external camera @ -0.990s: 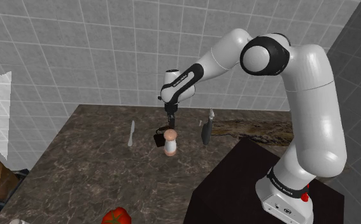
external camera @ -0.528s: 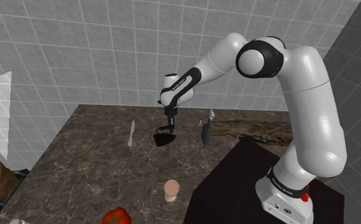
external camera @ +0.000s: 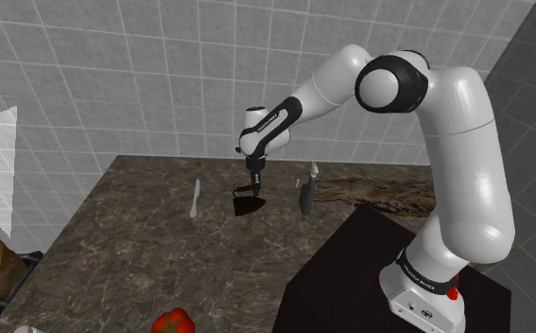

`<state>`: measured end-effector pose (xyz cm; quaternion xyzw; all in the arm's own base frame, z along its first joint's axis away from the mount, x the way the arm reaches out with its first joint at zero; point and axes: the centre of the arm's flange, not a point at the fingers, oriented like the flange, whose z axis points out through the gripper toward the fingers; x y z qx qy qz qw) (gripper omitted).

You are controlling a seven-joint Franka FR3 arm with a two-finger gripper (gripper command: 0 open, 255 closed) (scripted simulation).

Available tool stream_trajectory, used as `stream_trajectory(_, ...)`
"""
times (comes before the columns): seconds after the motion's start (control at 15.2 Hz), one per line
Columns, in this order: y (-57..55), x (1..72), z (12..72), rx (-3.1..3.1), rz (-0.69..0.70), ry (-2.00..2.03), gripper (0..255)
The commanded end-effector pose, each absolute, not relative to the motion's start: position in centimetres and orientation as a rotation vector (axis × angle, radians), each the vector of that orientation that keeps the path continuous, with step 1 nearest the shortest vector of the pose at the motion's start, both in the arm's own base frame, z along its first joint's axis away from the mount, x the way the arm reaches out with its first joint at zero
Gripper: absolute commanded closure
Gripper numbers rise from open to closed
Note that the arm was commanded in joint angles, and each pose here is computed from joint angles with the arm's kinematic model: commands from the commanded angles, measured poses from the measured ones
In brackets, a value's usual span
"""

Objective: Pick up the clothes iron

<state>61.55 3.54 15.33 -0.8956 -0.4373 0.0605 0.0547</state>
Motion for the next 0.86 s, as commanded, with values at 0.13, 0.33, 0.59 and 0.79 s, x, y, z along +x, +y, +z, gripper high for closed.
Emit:
stream_trajectory(0.13, 3.5, 61.5, 17.5, -2.72, 0.184, -1.328, 255)
stream_trajectory(0.33, 3.5, 61.5, 19.0, -2.72, 0.184, -1.328, 255)
stream_trajectory(0.59, 3.5, 61.5, 21.2, -2.72, 0.184, -1.328, 255)
stream_trajectory(0.79, 3.5, 61.5, 21.8, -2.72, 0.184, -1.328, 255)
